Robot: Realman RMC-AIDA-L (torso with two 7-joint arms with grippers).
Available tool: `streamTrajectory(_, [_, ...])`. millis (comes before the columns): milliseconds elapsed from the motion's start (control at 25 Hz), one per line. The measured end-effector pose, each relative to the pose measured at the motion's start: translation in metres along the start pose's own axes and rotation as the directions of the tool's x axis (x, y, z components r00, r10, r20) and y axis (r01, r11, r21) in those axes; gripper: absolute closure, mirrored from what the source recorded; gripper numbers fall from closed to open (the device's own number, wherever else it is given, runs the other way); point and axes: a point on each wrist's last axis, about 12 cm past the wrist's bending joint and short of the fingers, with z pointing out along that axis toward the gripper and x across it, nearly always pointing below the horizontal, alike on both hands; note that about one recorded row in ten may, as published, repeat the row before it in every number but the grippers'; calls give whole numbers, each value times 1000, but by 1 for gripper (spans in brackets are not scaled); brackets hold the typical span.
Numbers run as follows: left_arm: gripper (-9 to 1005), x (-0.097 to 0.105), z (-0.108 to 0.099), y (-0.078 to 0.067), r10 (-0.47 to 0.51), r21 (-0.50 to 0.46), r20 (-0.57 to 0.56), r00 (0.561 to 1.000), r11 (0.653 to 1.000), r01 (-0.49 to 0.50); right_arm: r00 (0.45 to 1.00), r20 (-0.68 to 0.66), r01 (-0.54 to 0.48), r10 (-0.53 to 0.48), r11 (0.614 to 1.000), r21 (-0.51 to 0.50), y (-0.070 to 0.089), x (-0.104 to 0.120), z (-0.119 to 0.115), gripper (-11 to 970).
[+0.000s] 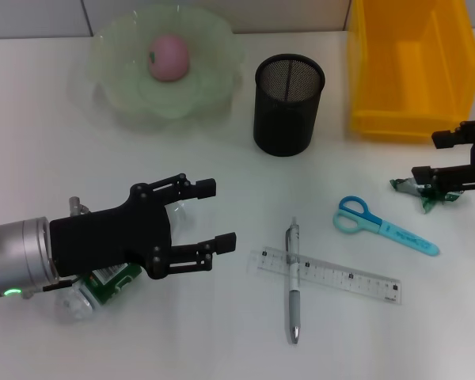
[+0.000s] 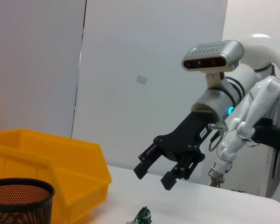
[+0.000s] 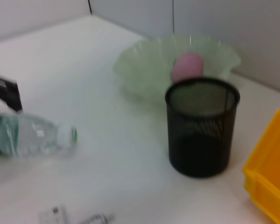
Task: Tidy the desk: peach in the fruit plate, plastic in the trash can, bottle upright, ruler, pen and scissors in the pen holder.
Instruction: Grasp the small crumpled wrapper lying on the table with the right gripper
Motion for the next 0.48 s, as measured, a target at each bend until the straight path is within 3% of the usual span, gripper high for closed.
streamTrajectory(480, [180,1,1,-1,0,3,2,1000,1000,0,949,-309,62,-61,998,-7,-8,-32,15,232])
